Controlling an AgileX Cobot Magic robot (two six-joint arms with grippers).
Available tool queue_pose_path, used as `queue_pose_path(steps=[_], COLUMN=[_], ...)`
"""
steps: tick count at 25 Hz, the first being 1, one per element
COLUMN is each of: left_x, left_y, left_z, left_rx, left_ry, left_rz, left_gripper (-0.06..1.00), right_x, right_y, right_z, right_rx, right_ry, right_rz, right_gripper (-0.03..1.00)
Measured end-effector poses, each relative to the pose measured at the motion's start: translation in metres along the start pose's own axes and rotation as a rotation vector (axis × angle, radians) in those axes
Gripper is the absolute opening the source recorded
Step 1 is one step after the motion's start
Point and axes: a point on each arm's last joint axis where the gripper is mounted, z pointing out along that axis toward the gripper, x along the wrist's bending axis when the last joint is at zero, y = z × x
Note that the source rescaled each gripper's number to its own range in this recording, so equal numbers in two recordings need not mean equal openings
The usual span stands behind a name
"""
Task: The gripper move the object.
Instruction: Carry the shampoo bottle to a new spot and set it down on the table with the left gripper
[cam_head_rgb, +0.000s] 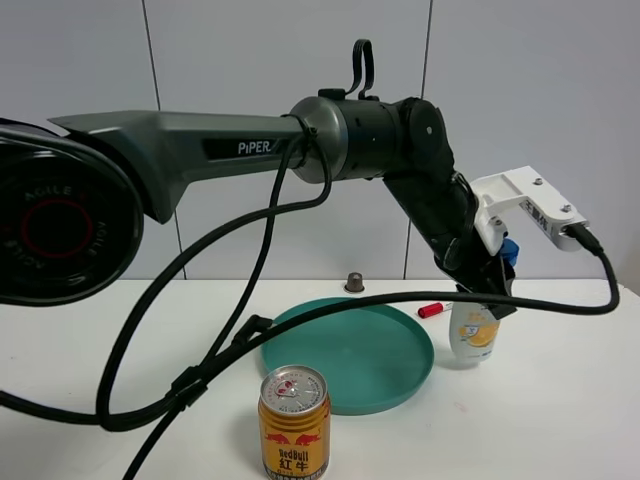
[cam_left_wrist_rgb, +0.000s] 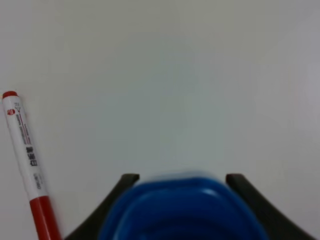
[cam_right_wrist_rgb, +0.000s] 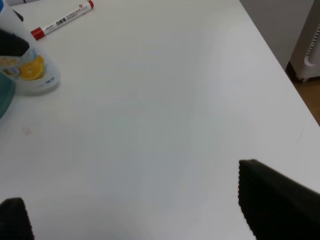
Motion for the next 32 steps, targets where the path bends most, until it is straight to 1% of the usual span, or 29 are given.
queue_pose_path(steps=[3, 5, 10, 18, 21, 25, 28, 29, 32], left_x=[0.0026, 0.0039, 0.0038, 0.0025, 0.0022, 0.0040, 0.0042, 0.0042, 0.0042], left_y=[-0.0021, -0.0025, -0.0011, -0.0056, -0.0063, -0.0039, -0.0038, -0.0038, -0.0038], left_z=[-0.0007, -0.0014, -0.0021, 0.0034, 0.0048, 0.0038, 0.0038, 0.0038, 0.0038], left_rx=[0.002, -0.006, -0.029, -0.021, -0.022, -0.039, -0.040, -0.040, -0.040], left_ry=[0.001, -0.002, -0.015, -0.025, -0.026, -0.009, -0.007, -0.007, -0.007], left_rz=[0.071, 0.092, 0.083, 0.078, 0.077, 0.074, 0.074, 0.074, 0.074], left_gripper=[0.00, 0.00, 0.00, 0.01, 0.08, 0.19, 0.29, 0.31, 0.33], right_x=[0.0000, 0.0000, 0.0000, 0.0000, 0.0000, 0.0000, 0.0000, 0.0000, 0.0000], right_y=[0.0000, 0.0000, 0.0000, 0.0000, 0.0000, 0.0000, 0.0000, 0.0000, 0.0000], right_z=[0.0000, 0.0000, 0.0000, 0.0000, 0.0000, 0.0000, 0.0000, 0.0000, 0.0000], right_rx=[0.000, 0.000, 0.000, 0.000, 0.000, 0.000, 0.000, 0.000, 0.000], right_ry=[0.000, 0.000, 0.000, 0.000, 0.000, 0.000, 0.000, 0.000, 0.000], right_rz=[0.000, 0.000, 0.000, 0.000, 0.000, 0.000, 0.000, 0.000, 0.000], right_gripper=[1.00, 1.00, 1.00, 1.00, 1.00, 1.00, 1.00, 1.00, 1.00])
